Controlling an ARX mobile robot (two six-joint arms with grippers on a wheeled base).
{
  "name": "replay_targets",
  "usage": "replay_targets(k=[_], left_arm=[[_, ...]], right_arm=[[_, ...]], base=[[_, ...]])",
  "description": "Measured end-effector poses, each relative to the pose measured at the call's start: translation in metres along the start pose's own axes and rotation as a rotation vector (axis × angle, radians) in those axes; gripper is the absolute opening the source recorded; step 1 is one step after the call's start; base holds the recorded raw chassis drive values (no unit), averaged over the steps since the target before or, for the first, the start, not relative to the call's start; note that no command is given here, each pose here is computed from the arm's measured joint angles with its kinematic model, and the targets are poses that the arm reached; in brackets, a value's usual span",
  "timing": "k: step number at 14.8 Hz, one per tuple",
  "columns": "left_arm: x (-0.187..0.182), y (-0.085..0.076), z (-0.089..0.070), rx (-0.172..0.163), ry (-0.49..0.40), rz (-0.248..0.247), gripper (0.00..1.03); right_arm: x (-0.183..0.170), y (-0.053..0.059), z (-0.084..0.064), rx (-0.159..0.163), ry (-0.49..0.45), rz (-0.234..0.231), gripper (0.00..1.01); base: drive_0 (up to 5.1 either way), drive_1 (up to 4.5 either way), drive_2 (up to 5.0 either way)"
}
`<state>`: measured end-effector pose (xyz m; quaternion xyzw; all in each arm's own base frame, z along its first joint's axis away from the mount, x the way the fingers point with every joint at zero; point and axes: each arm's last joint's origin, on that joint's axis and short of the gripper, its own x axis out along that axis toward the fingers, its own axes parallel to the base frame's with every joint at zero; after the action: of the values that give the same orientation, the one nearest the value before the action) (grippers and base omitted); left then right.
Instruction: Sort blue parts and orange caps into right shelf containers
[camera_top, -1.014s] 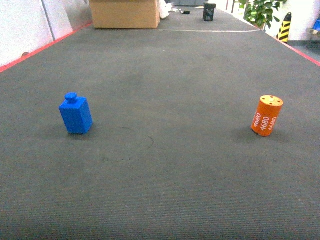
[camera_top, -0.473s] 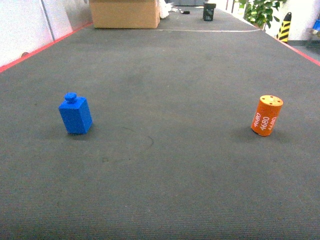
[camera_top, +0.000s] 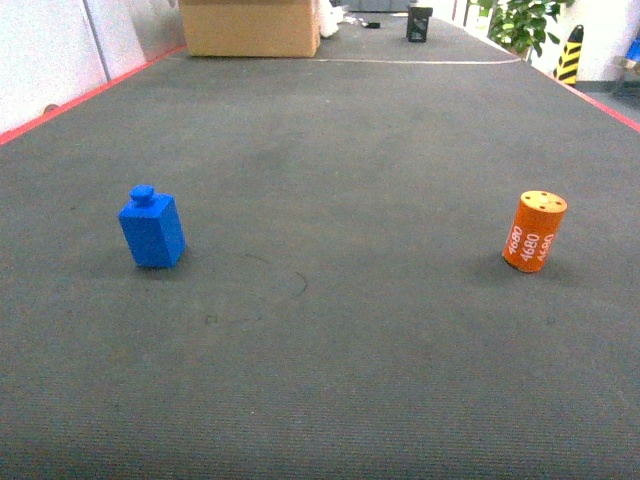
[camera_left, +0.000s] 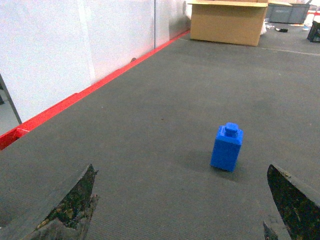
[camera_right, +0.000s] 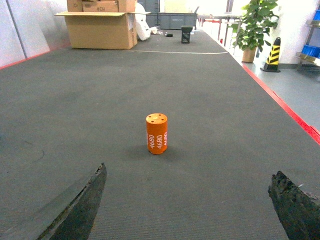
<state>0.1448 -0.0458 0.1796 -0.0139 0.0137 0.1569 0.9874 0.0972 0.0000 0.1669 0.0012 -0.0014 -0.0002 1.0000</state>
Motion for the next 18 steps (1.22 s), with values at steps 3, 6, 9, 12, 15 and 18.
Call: replay_targets(k=[3,6,9,12,15,18], left_arm=[[0.0,0.0,0.0001,0.0,0.0,0.0,0.98],[0.0,0.0,0.0001,0.0,0.0,0.0,0.98],[0.0,0.0,0.0002,-0.001,-0.001,0.0,0.98],[0.0,0.0,0.0001,0.0,0.0,0.0,0.98],[0.0,0.0,0.0001,0.0,0.0,0.0,0.98],[0.0,0.0,0.0001,0.0,0.0,0.0,0.98]], right_arm=[[0.0,0.0,0.0,0.0,0.0,0.0,0.98],[0.0,0.0,0.0,0.0,0.0,0.0,0.98],[0.0,0.0,0.0,0.0,0.0,0.0,0.98],[0.0,0.0,0.0,0.0,0.0,0.0,0.98],[0.0,0.0,0.0,0.0,0.0,0.0,0.98],[0.0,0.0,0.0,0.0,0.0,0.0,0.98]], base=[[0.0,0.0,0.0],[0.0,0.0,0.0],[0.0,0.0,0.0],[0.0,0.0,0.0],[0.0,0.0,0.0],[0.0,0.0,0.0]])
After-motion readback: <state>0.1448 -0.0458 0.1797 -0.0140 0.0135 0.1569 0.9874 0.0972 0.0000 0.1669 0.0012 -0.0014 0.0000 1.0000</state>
